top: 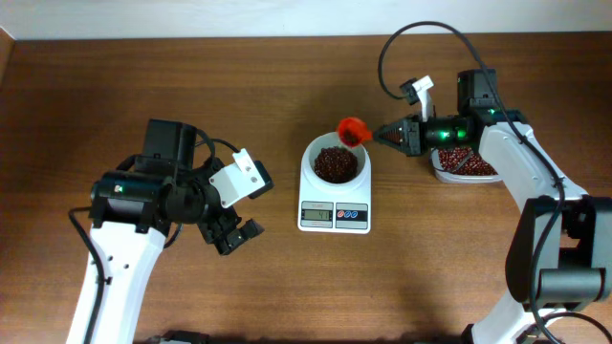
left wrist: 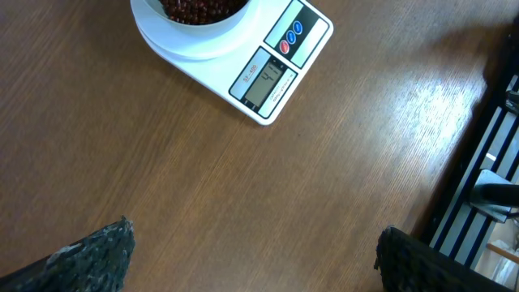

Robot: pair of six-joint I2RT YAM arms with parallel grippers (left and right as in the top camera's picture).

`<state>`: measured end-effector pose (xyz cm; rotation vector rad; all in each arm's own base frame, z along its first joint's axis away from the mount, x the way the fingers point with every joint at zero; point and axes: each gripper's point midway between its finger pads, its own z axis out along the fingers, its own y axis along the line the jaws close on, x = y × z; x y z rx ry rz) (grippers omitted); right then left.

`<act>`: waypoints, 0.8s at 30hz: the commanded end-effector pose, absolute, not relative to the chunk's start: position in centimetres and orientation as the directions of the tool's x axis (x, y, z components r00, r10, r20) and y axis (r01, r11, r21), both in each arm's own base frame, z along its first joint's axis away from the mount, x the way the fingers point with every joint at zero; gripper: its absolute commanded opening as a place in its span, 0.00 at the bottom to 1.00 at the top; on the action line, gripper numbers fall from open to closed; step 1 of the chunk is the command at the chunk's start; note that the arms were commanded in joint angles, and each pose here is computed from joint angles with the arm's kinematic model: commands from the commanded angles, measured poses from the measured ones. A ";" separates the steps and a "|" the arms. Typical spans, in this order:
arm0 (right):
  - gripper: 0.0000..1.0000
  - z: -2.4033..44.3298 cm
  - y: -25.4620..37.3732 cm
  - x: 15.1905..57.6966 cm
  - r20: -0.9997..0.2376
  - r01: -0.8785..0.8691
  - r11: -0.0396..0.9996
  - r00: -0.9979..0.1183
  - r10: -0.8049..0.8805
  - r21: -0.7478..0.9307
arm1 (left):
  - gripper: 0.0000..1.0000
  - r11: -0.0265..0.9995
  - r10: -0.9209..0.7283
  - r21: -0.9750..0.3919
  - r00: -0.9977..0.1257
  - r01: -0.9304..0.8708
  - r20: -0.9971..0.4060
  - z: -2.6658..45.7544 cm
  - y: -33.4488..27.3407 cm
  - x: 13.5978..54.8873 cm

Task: Scoop and weigh 50g on scale

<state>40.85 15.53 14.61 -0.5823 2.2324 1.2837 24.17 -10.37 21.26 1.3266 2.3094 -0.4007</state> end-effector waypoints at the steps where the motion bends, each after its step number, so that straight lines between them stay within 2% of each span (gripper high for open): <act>1: 0.04 15.4 15.9 41.0 -0.631 -0.605 0.455 -0.767 -0.116 0.653 | 0.99 0.486 0.741 -0.021 -0.425 0.874 -0.520 21.4 -10.5 24.1; 3: 0.04 16.4 16.5 40.4 -0.667 -0.654 0.385 -0.735 -0.122 0.651 | 0.99 0.486 0.741 -0.021 -0.425 0.874 -0.520 21.4 -10.5 24.1; 4: 0.04 16.6 16.5 40.4 -0.685 -0.674 0.383 -0.717 -0.131 0.632 | 0.99 0.486 0.741 -0.021 -0.425 0.874 -0.520 21.4 -10.5 24.1; 8: 0.04 17.2 15.9 40.6 -0.719 -0.700 0.461 -0.674 -0.172 0.546 | 0.99 0.486 0.741 -0.021 -0.425 0.874 -0.520 21.4 -10.5 24.1; 10: 0.04 17.9 16.5 40.0 -0.734 -0.724 0.467 -0.647 -0.206 0.507 | 0.99 0.486 0.741 -0.021 -0.425 0.874 -0.520 21.4 -10.5 24.1; 13: 0.04 16.9 17.0 39.6 -0.701 -0.709 0.567 -0.650 -0.295 0.419 | 0.99 0.486 0.741 -0.021 -0.425 0.874 -0.520 21.4 -10.5 24.1; 15: 0.04 16.3 17.6 39.5 -0.688 -0.712 0.584 -0.647 -0.329 0.390 | 0.99 0.486 0.741 -0.021 -0.425 0.874 -0.520 21.4 -10.5 24.1; 18: 0.04 16.4 17.9 39.3 -0.688 -0.715 0.576 -0.647 -0.329 0.397 | 1.00 0.486 0.741 -0.021 -0.425 0.874 -0.520 21.4 -10.5 24.1; 20: 0.04 17.9 18.8 38.3 -0.708 -0.737 0.512 -0.637 -0.307 0.441 | 0.99 0.486 0.741 -0.021 -0.425 0.874 -0.520 21.4 -10.5 24.1; 21: 0.04 17.4 18.2 38.6 -0.698 -0.725 0.550 -0.641 -0.318 0.415 | 0.99 0.486 0.741 -0.021 -0.425 0.874 -0.520 21.4 -10.5 24.1; 22: 0.04 15.7 16.1 40.0 -0.636 -0.627 0.694 -0.706 -0.312 0.355 | 0.99 0.486 0.741 -0.021 -0.425 0.874 -0.520 21.4 -10.5 24.1; 23: 0.04 15.4 15.8 39.9 -0.622 -0.612 0.710 -0.718 -0.313 0.349 | 0.99 0.486 0.741 -0.021 -0.425 0.874 -0.520 21.4 -10.5 24.1; 24: 0.04 16.6 17.2 38.7 -0.663 -0.691 0.612 -0.668 -0.337 0.385 | 0.99 0.486 0.741 -0.021 -0.425 0.874 -0.520 21.4 -10.5 24.1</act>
